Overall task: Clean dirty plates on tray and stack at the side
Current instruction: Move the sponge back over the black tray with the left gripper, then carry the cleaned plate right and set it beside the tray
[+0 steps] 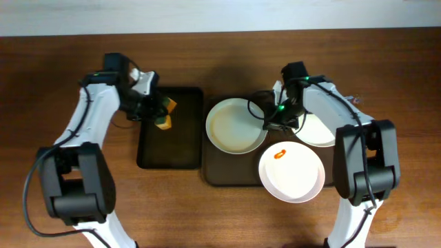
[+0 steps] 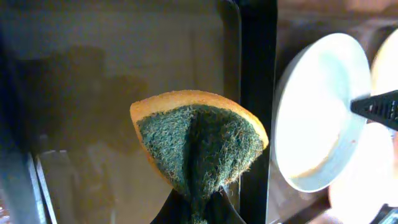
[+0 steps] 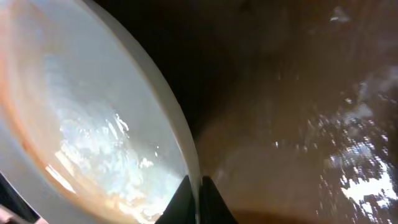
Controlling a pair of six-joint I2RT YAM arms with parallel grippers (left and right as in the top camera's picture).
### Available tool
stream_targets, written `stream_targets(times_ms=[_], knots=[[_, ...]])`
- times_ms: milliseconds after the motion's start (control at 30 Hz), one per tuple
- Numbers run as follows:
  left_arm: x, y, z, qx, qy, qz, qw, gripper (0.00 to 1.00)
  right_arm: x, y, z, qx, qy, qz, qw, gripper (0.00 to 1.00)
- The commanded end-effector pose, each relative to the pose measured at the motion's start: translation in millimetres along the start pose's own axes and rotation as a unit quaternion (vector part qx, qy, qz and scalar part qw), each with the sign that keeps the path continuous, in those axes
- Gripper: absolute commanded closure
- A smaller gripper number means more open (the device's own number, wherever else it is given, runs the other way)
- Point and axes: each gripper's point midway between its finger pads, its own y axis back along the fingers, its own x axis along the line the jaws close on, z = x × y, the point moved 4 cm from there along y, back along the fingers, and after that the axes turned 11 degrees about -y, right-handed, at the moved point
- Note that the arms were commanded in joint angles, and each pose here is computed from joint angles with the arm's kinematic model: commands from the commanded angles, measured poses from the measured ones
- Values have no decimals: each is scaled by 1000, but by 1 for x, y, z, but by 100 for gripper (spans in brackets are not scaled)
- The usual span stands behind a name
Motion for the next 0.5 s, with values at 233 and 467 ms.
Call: stream_targets(times_ms=[233,467], knots=[[3,19,10,-34,-16,-21,999,100,53,85,-1,-64,48,-58,995,96],[17,19,7,-20,-14,33,999,100,100,88,-12,-142,94,-136,976,96]])
